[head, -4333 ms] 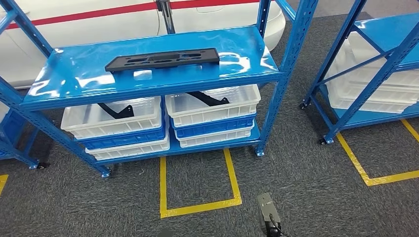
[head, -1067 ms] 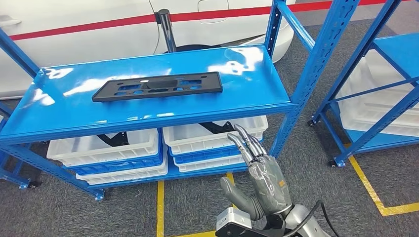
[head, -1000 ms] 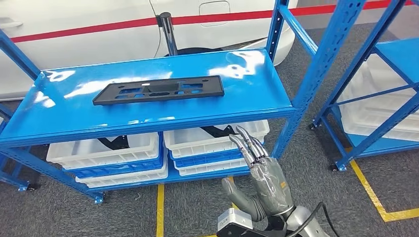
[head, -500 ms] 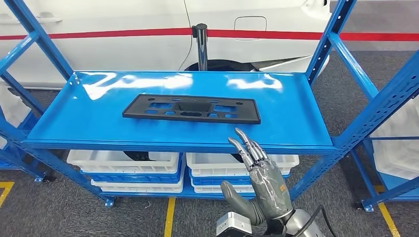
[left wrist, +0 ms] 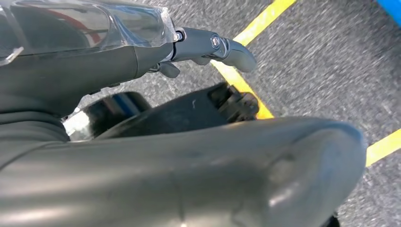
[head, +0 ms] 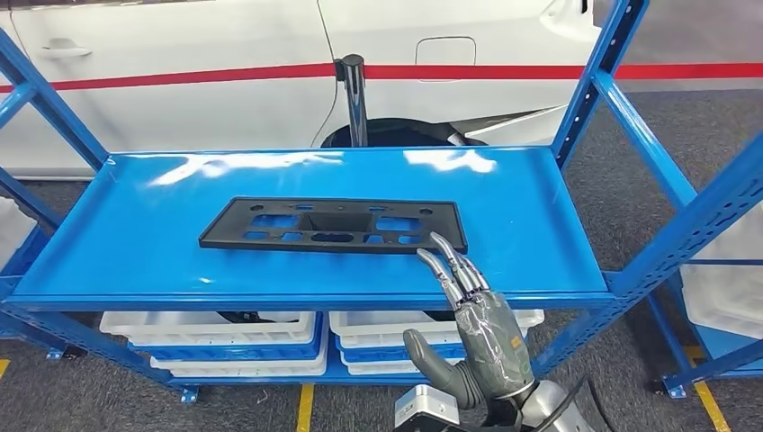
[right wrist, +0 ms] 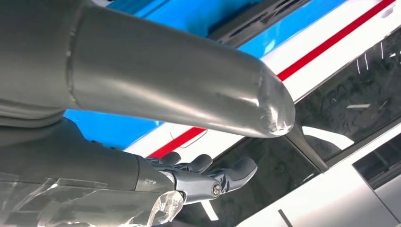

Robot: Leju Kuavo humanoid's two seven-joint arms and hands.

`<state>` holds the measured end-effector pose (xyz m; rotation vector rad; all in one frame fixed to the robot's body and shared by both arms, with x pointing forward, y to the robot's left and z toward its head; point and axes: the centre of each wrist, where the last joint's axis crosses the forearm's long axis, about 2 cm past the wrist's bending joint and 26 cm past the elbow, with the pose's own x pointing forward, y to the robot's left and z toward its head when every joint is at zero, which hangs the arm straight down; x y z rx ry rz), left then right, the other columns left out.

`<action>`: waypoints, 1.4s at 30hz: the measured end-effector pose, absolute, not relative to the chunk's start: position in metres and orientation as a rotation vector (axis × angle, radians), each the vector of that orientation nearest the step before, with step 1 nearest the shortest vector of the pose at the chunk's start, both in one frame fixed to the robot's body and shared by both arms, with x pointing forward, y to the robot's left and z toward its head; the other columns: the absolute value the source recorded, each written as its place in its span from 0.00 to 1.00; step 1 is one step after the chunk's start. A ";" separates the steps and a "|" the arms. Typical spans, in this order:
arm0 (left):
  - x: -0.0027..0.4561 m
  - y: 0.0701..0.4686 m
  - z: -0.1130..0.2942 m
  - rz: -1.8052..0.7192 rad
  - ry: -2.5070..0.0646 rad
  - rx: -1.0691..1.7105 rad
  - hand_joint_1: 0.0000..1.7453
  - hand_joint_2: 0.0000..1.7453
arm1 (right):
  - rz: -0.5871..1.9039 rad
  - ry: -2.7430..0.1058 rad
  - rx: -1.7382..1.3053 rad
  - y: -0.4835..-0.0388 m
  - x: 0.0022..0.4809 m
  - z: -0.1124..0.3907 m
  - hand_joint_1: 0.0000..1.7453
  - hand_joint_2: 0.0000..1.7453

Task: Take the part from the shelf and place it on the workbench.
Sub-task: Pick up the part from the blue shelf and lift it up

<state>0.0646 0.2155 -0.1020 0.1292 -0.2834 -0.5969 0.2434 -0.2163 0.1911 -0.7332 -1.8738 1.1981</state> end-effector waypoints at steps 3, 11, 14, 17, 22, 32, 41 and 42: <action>0.064 0.216 -0.102 -0.599 -0.284 0.131 0.00 0.00 | 1.197 -1.874 -0.733 -0.216 0.243 0.191 0.00 0.00; 0.065 0.215 -0.102 -0.600 -0.288 0.137 0.00 0.00 | 1.203 -1.864 -0.735 -0.216 0.243 0.190 0.00 0.00; 0.065 0.215 -0.102 -0.601 -0.284 0.139 0.00 0.00 | 1.203 -1.864 -0.736 -0.216 0.243 0.190 0.00 0.00; 0.066 0.215 -0.102 -0.601 -0.283 0.142 0.00 0.00 | 1.204 -1.864 -0.736 -0.216 0.243 0.190 0.00 0.00; 0.066 0.216 -0.102 -0.603 -0.283 0.145 0.00 0.00 | 1.205 -1.865 -0.737 -0.216 0.244 0.191 0.00 0.25; 0.066 0.215 -0.102 -0.605 -0.302 0.143 0.00 0.00 | 1.236 -1.823 -0.750 -0.215 0.243 0.189 0.00 1.00; 0.065 0.215 -0.102 -0.614 -0.301 0.141 0.00 0.00 | 1.270 -1.687 -0.806 -0.222 0.245 0.178 0.00 1.00; 0.065 0.215 -0.102 -0.615 -0.301 0.141 0.00 0.00 | 1.272 -1.678 -0.809 -0.223 0.246 0.176 0.00 1.00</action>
